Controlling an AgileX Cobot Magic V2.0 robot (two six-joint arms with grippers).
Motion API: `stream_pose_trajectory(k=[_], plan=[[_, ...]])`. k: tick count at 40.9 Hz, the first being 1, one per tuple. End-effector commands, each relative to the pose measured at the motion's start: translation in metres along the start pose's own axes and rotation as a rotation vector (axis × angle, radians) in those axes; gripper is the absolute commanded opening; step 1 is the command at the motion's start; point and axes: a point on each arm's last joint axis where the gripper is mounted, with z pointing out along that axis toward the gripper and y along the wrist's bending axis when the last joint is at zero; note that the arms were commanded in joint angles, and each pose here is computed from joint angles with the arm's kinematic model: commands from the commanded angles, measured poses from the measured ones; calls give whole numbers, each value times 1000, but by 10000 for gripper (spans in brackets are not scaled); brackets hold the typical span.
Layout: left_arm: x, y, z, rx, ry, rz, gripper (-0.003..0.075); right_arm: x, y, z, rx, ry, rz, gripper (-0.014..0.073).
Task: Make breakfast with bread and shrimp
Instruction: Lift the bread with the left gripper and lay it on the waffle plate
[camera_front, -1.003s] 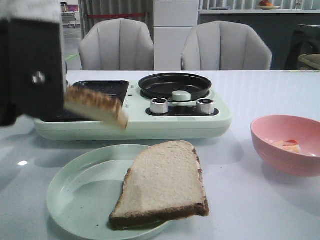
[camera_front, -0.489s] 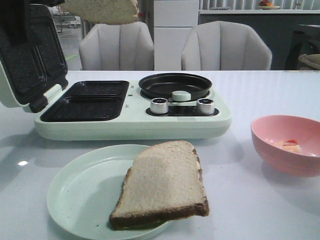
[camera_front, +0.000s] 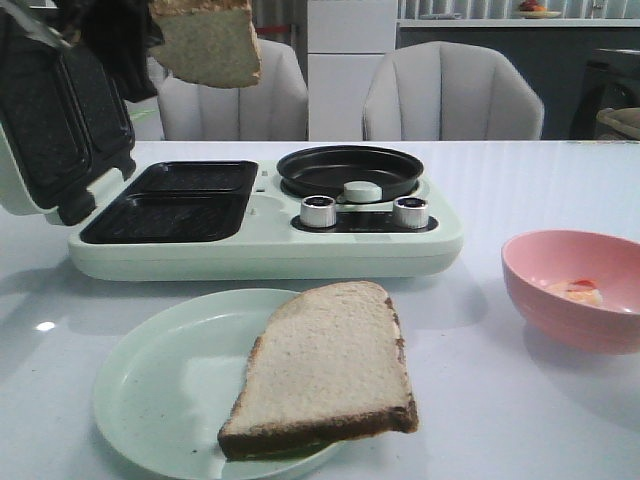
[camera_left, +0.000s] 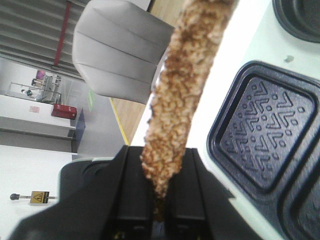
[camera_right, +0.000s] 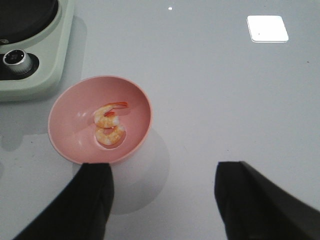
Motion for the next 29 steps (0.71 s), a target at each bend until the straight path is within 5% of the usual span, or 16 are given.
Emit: stream_pose_trajectory(k=[1, 24, 29], plan=[[-10, 26, 14, -110, -8, 9, 99, -14, 0, -3, 3, -94, -10, 542], [29, -2, 86, -28, 101, 55, 103, -14, 0, -3, 3, -94, -10, 542], [31, -5, 88, 23, 70, 62, 183, -14, 0, -3, 3, -94, -10, 542]])
